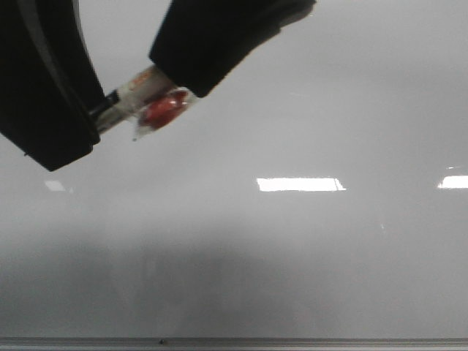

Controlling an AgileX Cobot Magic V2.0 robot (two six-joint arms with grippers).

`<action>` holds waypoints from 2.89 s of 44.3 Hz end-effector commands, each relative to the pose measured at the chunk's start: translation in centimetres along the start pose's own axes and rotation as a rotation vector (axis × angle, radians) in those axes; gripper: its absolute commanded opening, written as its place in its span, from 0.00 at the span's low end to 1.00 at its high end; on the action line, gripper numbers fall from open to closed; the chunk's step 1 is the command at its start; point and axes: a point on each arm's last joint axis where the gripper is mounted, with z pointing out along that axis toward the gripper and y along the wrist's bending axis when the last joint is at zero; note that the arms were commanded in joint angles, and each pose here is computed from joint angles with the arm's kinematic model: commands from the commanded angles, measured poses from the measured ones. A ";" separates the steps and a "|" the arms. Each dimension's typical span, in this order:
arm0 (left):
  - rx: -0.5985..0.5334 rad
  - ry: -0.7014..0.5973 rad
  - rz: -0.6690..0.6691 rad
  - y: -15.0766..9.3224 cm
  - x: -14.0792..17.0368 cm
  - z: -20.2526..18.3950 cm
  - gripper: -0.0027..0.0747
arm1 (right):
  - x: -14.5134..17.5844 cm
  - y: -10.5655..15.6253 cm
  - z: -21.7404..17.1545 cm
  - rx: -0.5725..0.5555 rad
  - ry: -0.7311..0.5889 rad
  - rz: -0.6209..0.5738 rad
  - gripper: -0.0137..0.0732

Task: Write number 8 on whiteboard

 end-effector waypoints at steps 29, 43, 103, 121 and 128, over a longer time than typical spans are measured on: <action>-0.615 -0.569 -0.549 -3.2 12.8 -4.7 0.01 | 0.9 -5.4 -6.0 0.523 -0.428 0.215 0.09; -0.624 -0.579 -0.542 -3.5 12.8 -4.8 0.01 | -0.9 -9.6 -4.0 0.593 -0.447 0.264 0.09; -0.624 -0.579 -0.542 -3.5 12.8 -4.8 0.01 | 3.2 -9.5 4.1 0.468 -0.220 0.337 0.09; -0.626 -0.580 -0.543 -3.5 12.8 -4.8 0.01 | 1.1 -10.1 1.0 0.520 -0.339 0.343 0.09; -0.626 -0.580 -0.543 -3.5 12.8 -4.8 0.01 | 2.5 -10.9 -2.2 0.578 -0.367 0.385 0.09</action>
